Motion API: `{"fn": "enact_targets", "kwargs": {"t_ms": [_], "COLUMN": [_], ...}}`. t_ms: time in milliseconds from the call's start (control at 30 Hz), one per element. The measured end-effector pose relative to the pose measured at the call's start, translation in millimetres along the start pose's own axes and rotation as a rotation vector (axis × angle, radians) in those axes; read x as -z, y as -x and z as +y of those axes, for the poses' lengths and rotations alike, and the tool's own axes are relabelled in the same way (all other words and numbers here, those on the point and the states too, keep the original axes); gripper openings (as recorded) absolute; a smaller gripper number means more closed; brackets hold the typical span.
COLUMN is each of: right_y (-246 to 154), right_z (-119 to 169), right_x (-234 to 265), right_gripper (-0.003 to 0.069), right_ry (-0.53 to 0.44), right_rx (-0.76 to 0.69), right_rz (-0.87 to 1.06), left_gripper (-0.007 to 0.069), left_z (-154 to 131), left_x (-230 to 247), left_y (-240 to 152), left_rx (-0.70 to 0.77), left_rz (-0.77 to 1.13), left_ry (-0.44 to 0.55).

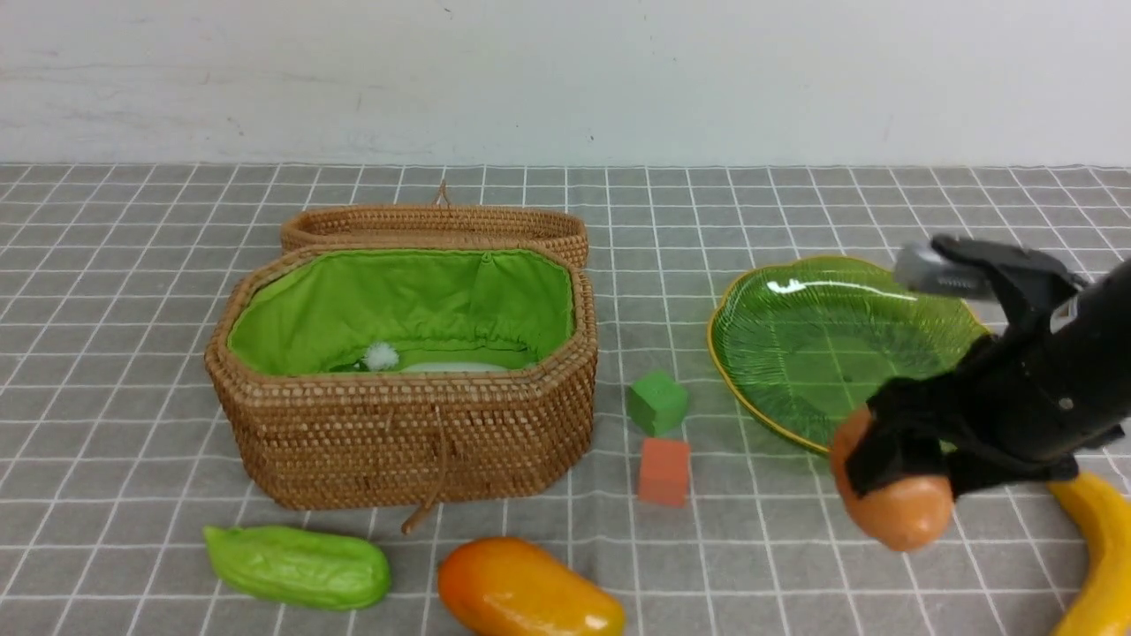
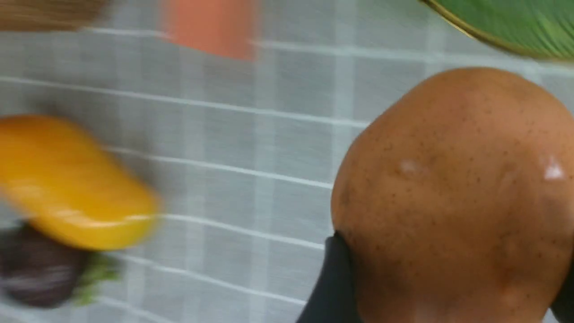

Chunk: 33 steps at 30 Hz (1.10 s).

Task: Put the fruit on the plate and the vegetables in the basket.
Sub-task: Use the right arm to grab a potato and put it into the left basket

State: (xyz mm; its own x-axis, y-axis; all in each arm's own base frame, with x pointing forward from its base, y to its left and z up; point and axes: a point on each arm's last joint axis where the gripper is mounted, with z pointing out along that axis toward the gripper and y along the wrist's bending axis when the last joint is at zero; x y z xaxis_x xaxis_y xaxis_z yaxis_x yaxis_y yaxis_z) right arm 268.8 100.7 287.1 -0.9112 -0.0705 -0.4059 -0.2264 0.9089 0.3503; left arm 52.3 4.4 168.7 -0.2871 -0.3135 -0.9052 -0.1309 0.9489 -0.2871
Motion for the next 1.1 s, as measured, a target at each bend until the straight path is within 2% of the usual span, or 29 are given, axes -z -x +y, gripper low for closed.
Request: {"fn": "enact_targets", "kwargs": {"t_ms": [133,167,200,267,300,433,467,633,800,933,1100], "right_y": [20.9,21.2,31.1,37.1,42.7,48.5,52.7,66.2,74.8,79.6,86.4], "right_z": [53.3,58.2,82.7,104.9,125.6,154.7,166.4,176.4,166.9,157.9,146.4], "right_x": [17.4,17.3,23.1,24.6,22.2,7.8,-9.5,-60.8,-96.0,-101.2,-95.0], "right_gripper": [0.0566,0.0566,0.0566,0.0566,0.0566,0.0566,0.0566,0.0566,0.0566,0.058,0.0633], "right_ry": [0.176,0.188,0.261,0.313,0.354,0.381,0.386,0.386,0.358,0.343,0.347], "right_rx": [0.139,0.152,0.213,0.283,0.334,0.446,0.482,0.443,0.398,0.376,0.357], "right_rz": [-0.204,-0.212,-0.325,-0.408,-0.484,-0.563,-0.564,-0.513,-0.469,-0.465,-0.459], "left_gripper": [0.0238,0.0238,0.0238,0.0238,0.0238,0.0238,0.0238,0.0238,0.0238,0.0238,0.0238], "left_z": [0.0,0.0,0.0,0.0,0.0,0.0,0.0,0.0,0.0,0.0,0.0], "left_x": [0.0,0.0,0.0,0.0,0.0,0.0,0.0,0.0,0.0,0.0,0.0], "left_y": [0.0,0.0,0.0,0.0,0.0,0.0,0.0,0.0,0.0,0.0,0.0], "left_rx": [0.0,0.0,0.0,0.0,0.0,0.0,0.0,0.0,0.0,0.0,0.0], "left_rz": [0.0,0.0,0.0,0.0,0.0,0.0,0.0,0.0,0.0,0.0,0.0], "left_ry": [0.0,0.0,0.0,0.0,0.0,0.0,0.0,0.0,0.0,0.0,0.0]}}
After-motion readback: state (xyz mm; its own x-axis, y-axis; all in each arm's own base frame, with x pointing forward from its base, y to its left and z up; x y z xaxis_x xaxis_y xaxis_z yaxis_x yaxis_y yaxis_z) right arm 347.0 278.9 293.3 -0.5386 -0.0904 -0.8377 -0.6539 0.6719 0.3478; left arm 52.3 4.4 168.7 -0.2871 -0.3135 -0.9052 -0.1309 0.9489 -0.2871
